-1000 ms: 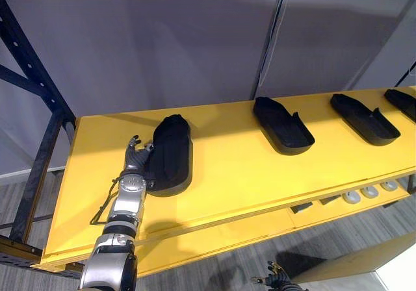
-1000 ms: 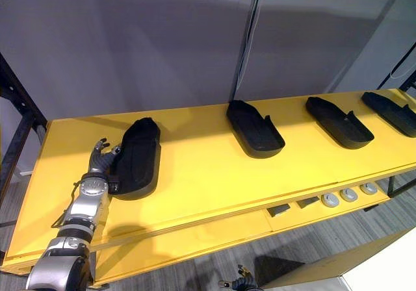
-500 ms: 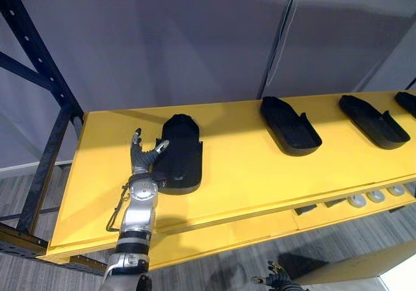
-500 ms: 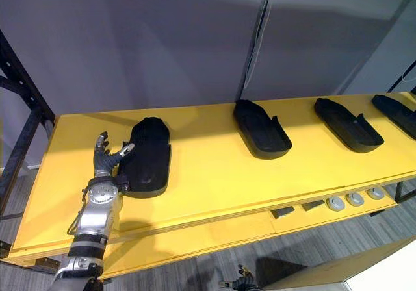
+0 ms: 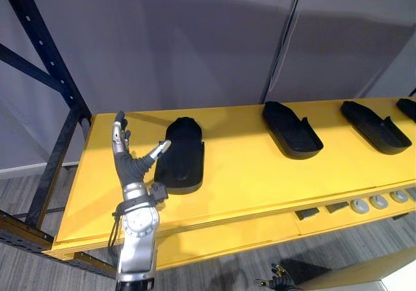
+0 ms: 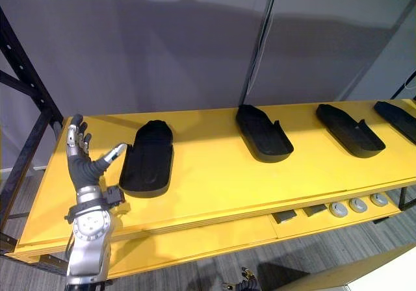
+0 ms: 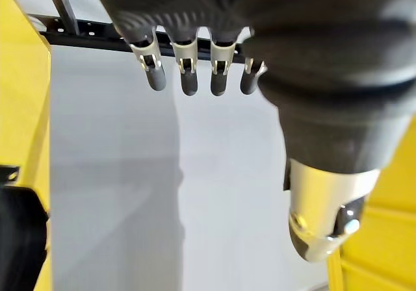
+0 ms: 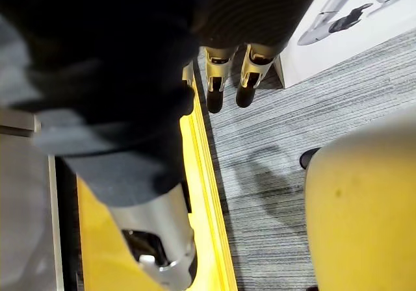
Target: Walk over and take plastic housings, then place them on the shelf
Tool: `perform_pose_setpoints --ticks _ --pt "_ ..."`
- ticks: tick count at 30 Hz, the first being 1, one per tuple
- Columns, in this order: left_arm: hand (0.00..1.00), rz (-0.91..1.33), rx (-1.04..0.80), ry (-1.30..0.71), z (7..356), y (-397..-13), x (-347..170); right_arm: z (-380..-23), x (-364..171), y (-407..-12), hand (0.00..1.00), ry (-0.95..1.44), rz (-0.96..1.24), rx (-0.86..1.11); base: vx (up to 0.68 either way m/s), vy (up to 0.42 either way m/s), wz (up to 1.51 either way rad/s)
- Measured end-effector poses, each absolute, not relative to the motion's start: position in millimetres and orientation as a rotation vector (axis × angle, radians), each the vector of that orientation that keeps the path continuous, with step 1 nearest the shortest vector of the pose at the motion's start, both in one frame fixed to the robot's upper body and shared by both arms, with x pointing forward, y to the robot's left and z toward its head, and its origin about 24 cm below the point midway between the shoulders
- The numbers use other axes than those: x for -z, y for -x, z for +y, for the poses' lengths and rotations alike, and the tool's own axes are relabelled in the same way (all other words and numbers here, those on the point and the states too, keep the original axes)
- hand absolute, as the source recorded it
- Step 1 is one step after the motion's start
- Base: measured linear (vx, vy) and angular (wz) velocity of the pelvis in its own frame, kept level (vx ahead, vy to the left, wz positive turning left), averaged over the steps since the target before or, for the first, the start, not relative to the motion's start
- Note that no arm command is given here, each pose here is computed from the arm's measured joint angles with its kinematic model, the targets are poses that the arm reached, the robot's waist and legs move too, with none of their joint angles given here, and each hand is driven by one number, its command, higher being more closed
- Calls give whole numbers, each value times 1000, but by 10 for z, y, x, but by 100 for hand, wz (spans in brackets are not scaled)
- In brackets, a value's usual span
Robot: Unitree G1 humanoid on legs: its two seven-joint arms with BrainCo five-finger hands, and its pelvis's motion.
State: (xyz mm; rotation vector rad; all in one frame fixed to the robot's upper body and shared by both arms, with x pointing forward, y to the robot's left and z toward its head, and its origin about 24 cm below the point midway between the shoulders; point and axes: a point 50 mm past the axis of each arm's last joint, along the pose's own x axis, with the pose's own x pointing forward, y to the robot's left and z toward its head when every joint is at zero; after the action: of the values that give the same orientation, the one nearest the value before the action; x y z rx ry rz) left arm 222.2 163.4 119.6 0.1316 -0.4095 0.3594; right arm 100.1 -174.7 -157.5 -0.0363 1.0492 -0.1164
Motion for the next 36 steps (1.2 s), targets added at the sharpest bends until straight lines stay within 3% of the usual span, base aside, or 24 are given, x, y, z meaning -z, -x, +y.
perform_pose_setpoints --ticks 11,25,36 --pt "100 -129 -278 -118 1514 -1936 -585 -1772 1566 -924 0 47 1046 145 -7 -9 6" --pt "100 102 -59 -134 1182 -1964 -55 -1686 1557 -878 0 44 1040 145 -24 -1 -3" --pt "100 142 -22 -202 1115 -2128 70 -1663 1561 -885 0 52 1042 128 -35 1 0"
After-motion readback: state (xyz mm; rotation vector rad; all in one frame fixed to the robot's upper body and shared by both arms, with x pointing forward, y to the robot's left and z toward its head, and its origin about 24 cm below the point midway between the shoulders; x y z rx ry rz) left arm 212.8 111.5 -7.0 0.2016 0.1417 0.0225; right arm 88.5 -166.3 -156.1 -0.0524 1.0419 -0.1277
